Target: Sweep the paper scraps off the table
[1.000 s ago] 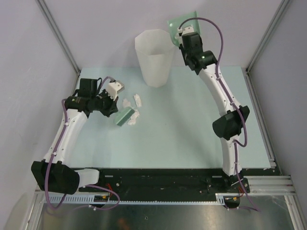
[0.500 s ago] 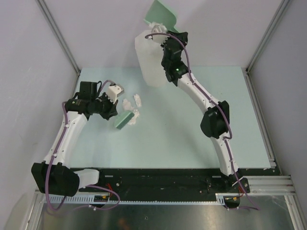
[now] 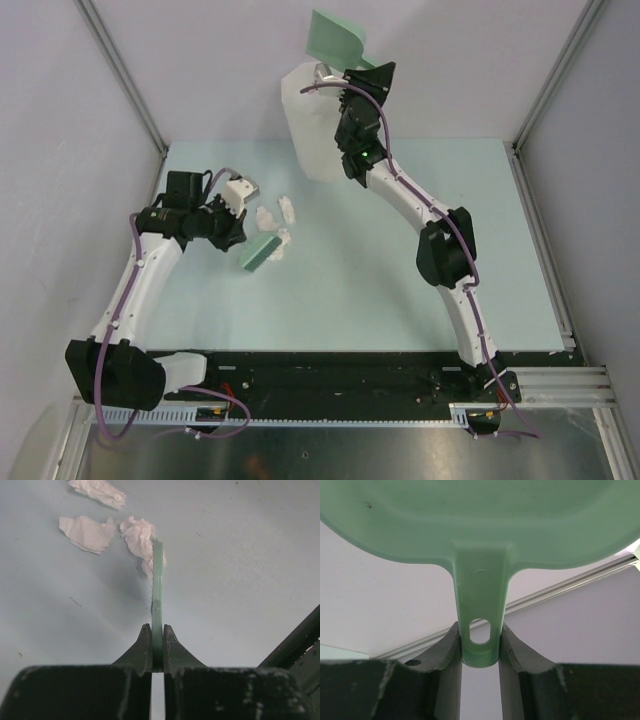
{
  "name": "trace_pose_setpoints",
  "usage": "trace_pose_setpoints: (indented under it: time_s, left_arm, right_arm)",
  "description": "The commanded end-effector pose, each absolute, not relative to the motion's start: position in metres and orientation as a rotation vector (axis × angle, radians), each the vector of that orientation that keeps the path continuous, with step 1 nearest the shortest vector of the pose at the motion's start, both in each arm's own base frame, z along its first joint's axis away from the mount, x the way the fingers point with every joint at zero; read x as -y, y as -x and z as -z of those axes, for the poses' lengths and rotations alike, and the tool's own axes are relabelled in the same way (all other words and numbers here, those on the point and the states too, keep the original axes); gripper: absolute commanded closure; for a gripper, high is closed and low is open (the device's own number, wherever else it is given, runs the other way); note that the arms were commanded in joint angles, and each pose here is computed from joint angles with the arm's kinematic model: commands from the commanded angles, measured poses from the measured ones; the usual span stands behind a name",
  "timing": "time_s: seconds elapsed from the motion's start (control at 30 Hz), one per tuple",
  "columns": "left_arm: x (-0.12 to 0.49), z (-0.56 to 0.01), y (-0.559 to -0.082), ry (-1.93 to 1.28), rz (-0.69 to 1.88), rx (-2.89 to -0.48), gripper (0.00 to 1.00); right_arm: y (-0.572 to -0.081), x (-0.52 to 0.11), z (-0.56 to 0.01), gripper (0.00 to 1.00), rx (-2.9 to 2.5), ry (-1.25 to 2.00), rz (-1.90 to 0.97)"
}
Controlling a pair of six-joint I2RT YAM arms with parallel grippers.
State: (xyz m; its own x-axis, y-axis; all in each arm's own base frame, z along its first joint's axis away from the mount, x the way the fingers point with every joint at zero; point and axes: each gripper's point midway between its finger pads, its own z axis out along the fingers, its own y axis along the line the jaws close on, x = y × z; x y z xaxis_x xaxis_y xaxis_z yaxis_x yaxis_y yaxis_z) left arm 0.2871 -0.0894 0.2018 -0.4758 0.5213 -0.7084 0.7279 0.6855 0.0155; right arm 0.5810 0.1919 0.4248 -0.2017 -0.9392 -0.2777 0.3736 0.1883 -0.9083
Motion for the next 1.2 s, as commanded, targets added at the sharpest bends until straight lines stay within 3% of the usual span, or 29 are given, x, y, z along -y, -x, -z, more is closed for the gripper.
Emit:
trace_pose_setpoints:
  time_s: [0.0,0.17,0.3,0.43,0.63,0.8,1.17]
  left_arm:
    - [0.093,-0.216,-0.287,-0.968,0.383,-2.116,1.0]
    - [0.091,-0.231,-0.289,-0.942,0.354,-2.088,1.0]
    - [0.085,-0.242,-0.294,-0.901,0.323,-2.082,1.0]
    - [0.083,-0.255,-0.301,-0.857,0.322,-2.069,1.0]
    - [0.082,-0.267,-0.321,-0.809,0.301,-2.064,1.0]
    - [0.078,-0.255,-0.339,-0.79,0.287,-2.121,1.0]
    - [0.095,-0.211,-0.351,-0.841,0.339,-2.236,1.0]
  right_arm:
    - [-0.555,-0.177,-0.472,0.96,-1.207,0.452,1.277]
    - [-0.506,-0.177,-0.519,1.0,-1.275,0.303,1.034]
    - [-0.462,-0.204,-0.503,1.0,-1.431,0.343,0.678]
    - [-0.408,-0.239,-0.454,1.0,-1.614,0.509,0.29]
    - [-0.319,-0.269,-0.322,1.0,-1.972,0.73,-0.052]
    - [-0.26,-0.27,-0.224,1.0,-2.257,0.837,-0.152]
    - [-0.169,-0.275,-0.101,1.0,-2.658,1.111,-0.195]
